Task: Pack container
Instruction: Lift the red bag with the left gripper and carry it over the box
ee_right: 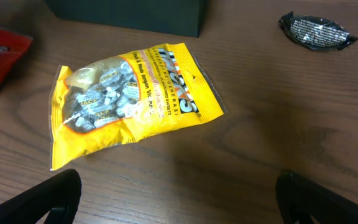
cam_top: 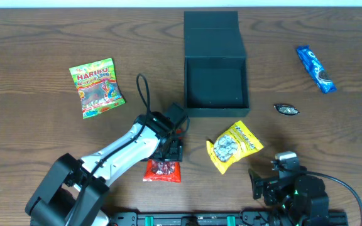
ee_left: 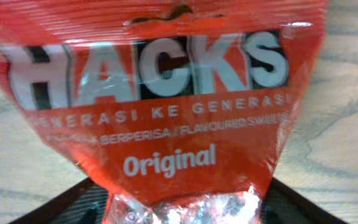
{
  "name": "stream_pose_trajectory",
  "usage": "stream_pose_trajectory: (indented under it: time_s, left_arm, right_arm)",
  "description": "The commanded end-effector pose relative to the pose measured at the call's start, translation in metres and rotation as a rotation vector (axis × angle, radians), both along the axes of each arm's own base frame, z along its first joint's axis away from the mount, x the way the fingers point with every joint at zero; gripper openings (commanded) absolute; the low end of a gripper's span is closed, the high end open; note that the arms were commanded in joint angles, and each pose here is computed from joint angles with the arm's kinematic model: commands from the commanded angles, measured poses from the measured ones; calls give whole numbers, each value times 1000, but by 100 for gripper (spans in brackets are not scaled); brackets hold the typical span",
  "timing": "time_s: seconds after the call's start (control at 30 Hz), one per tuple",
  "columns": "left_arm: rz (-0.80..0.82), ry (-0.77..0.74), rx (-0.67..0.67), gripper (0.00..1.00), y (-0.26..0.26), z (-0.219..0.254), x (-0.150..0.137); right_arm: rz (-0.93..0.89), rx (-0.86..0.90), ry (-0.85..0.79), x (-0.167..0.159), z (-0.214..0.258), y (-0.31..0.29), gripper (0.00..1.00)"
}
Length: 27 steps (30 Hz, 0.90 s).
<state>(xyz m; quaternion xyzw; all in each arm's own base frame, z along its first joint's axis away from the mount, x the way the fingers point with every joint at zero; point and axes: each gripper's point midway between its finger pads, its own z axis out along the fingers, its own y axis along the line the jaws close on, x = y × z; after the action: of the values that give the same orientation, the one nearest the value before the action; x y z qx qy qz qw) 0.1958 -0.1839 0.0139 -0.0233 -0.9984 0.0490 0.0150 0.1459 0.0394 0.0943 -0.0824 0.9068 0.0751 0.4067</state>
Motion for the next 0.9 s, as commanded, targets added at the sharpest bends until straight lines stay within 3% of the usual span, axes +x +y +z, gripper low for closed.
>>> stream_pose_trajectory:
  time_s: [0.0,0.17,0.5,0.7,0.87]
  left_arm:
    - [-2,-14,-6,67,-5,3,7]
    - [-2,-14,-6,45,-5,3,7]
    - [-37,-15,-5,38,-7,9,9]
    - [-51,5,19,18,-2,13,5]
    - [-55,12,28,10,0,13,3]
  right_arm:
    - [-2,-10,-1,-1,-1,-2,99]
    - [-2,-10,-1,-1,-1,-2,99]
    - [-2,-10,-1,-1,-1,-2,99]
    - [-2,-10,-1,-1,-1,-2,99]
    - [-2,-10,-1,-1,-1,-2,99]
